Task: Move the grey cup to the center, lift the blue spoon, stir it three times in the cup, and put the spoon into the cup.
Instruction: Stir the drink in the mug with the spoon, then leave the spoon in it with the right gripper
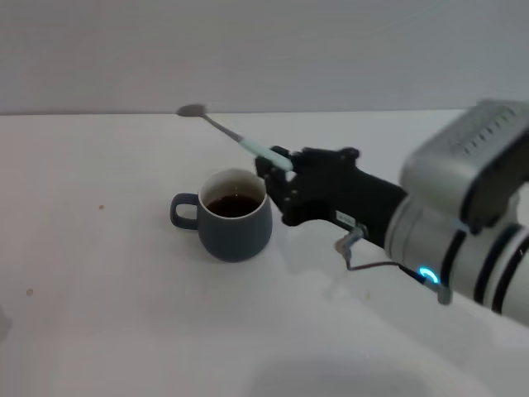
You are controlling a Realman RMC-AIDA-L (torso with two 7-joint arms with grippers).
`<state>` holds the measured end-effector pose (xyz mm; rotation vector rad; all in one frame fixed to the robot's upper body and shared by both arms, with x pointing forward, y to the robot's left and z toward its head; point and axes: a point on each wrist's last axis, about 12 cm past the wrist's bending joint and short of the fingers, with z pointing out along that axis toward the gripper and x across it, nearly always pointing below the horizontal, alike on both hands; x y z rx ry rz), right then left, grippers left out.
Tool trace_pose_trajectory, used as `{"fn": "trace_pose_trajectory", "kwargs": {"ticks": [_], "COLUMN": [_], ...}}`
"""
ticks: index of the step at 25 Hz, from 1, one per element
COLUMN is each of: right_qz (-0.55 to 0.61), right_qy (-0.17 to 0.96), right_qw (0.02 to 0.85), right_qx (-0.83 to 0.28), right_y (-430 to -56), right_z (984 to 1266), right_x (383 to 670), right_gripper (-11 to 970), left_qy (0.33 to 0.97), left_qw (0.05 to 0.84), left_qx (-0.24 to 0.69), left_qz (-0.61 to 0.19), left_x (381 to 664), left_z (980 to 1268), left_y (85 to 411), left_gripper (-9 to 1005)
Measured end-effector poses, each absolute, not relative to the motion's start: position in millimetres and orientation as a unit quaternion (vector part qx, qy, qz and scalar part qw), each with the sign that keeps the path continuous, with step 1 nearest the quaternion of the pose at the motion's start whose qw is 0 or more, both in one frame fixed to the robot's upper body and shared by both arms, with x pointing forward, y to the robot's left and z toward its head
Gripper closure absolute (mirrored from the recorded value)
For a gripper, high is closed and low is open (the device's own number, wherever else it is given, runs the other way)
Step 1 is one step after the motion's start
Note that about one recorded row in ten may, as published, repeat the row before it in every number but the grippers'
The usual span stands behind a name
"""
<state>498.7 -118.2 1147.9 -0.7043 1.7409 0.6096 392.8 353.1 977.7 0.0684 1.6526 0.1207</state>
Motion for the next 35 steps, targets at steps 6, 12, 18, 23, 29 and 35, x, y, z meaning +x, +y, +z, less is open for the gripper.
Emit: {"fn": "trace_pose_trajectory", "kwargs": {"ticks": [6,12,18,23,29,35], "right_qz": [0.258,0.240,0.205,0.198,0.179,0.151], "right_qy": [0.736,0.748,0.755,0.760,0.772,0.787], "right_qw": [0.527,0.490,0.470,0.457,0.442,0.425], "right_qx": [-0.337,-0.376,-0.408,-0.417,-0.421,-0.420], "right_y": [-109,-104,-102,-106,-110,-113], "right_z": [1174,1200,1227,1247,1265,1273], "right_x": [507,515,513,510,511,518], "right_gripper": [802,802,803,801,803,803], "left_qy": [0.735,0.734,0.733,0.730,0.723,0.718], "left_qw": [0.676,0.676,0.677,0.681,0.687,0.692], "left_qx": [0.030,0.029,0.028,0.028,0.028,0.030], "left_qz": [0.053,0.056,0.060,0.061,0.061,0.061], "left_x": [393,392,389,388,386,386], "left_z": [978,978,978,979,981,983], "left_y": [353,354,356,356,356,357], "left_gripper": [998,998,998,998,998,998]}}
